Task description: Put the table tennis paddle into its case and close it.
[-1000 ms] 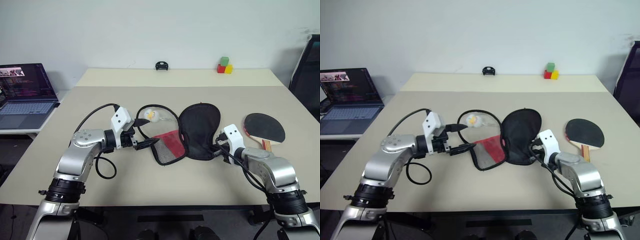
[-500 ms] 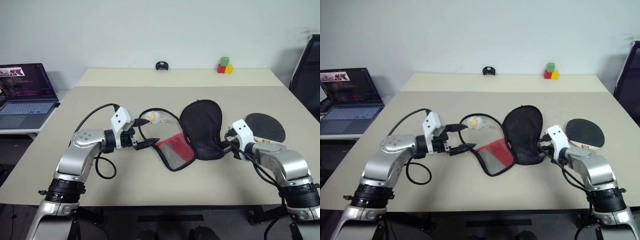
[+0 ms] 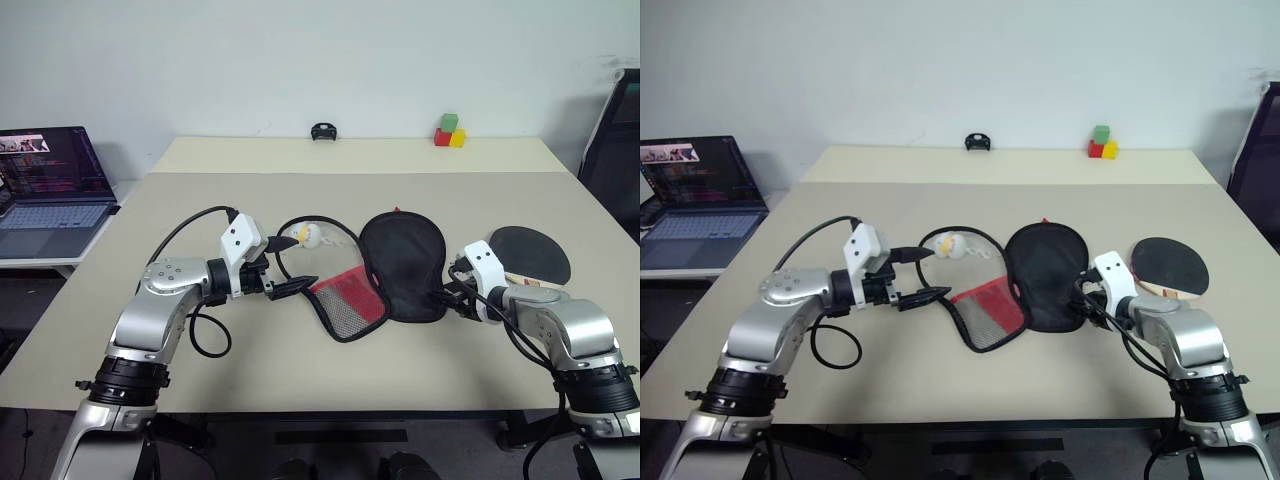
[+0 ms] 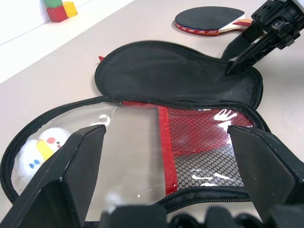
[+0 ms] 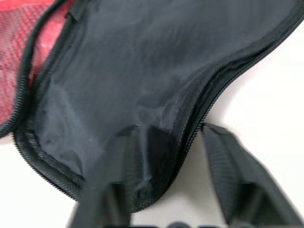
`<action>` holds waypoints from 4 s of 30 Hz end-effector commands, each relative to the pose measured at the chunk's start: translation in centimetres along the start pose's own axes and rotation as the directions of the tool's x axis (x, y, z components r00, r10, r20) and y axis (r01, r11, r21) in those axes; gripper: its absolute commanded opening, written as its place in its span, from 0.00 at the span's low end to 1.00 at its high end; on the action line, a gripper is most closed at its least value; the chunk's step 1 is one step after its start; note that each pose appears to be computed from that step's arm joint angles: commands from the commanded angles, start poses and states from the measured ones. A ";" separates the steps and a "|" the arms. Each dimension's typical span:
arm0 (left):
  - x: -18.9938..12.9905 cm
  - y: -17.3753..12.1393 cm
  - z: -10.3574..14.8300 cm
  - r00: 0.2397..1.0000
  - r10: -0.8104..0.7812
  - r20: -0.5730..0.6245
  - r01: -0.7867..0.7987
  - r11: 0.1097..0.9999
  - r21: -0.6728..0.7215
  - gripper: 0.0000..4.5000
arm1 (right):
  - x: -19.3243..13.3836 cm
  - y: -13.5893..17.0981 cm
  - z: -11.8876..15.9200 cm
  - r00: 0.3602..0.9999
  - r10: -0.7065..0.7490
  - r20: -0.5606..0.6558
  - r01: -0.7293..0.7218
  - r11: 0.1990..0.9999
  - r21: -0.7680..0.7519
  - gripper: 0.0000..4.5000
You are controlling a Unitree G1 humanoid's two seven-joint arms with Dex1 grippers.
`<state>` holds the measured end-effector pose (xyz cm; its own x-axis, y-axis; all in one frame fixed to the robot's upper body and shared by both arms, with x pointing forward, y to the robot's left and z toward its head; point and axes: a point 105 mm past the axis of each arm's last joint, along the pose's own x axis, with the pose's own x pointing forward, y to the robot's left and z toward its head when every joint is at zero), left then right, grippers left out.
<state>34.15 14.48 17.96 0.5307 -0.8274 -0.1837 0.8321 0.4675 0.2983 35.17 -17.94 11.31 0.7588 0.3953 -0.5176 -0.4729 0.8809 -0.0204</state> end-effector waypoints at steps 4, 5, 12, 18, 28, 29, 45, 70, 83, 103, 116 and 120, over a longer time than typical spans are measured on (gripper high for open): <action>-0.3 0.2 0.8 1.000 0.003 0.013 -0.004 0.999 0.038 1.00 | -2.6 -2.5 3.0 0.989 -0.064 0.133 0.057 0.997 0.056 0.49; -0.3 0.2 0.8 1.000 0.002 0.013 -0.003 0.999 0.038 1.00 | -3.1 -2.6 3.2 0.987 -0.059 0.150 0.048 0.996 0.080 0.49; 0.8 -0.3 2.0 0.997 -0.034 0.071 0.032 0.999 0.023 1.00 | -4.6 -3.3 3.4 0.971 -0.123 0.203 0.103 0.989 0.108 0.90; 2.0 -1.1 3.9 0.983 -0.109 0.150 0.110 0.994 0.001 1.00 | -6.2 -6.5 2.4 0.925 -0.332 0.187 0.314 0.942 0.120 0.98; 4.7 -3.3 5.7 0.942 -0.276 0.192 0.270 0.961 0.057 1.00 | -8.1 -10.6 -2.3 0.834 -0.551 0.033 0.538 0.825 0.174 0.98; 4.9 -3.4 5.9 0.939 -0.284 0.195 0.277 0.959 0.064 1.00 | -8.0 -10.7 -2.7 0.835 -0.550 0.021 0.537 0.822 0.187 0.98; 5.7 -3.5 5.9 0.936 -0.299 0.188 0.284 0.953 0.105 1.00 | -5.1 -12.9 -5.2 0.842 -0.533 -0.086 0.537 0.808 0.243 0.98; 1.4 -0.6 3.0 0.989 -0.107 0.102 0.104 0.994 0.035 1.00 | -7.0 -11.6 0.4 0.813 -0.576 0.080 0.510 0.773 0.377 0.24; 0.9 -0.8 2.7 0.992 -0.081 0.097 0.080 0.997 0.017 1.00 | -2.5 1.2 5.7 0.918 -0.333 0.215 0.216 0.875 0.432 0.24; 0.2 -1.3 2.4 0.995 -0.056 0.077 0.055 0.998 0.008 1.00 | 2.3 4.1 3.5 0.958 -0.251 0.139 0.183 0.907 0.378 0.24; 0.2 -1.3 2.3 0.996 -0.056 0.076 0.055 0.998 0.006 1.00 | 2.8 4.6 3.5 0.960 -0.244 0.138 0.175 0.906 0.385 0.24; 0.2 -1.3 2.3 0.996 -0.056 0.076 0.055 0.998 0.006 1.00 | 2.8 4.6 3.5 0.960 -0.244 0.138 0.175 0.906 0.385 0.24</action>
<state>33.11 12.76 18.16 0.4600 -0.8726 -0.1641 0.8761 0.4160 0.2435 36.46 -12.21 11.32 0.8806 0.1939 -0.4324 -0.1040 0.9693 0.2228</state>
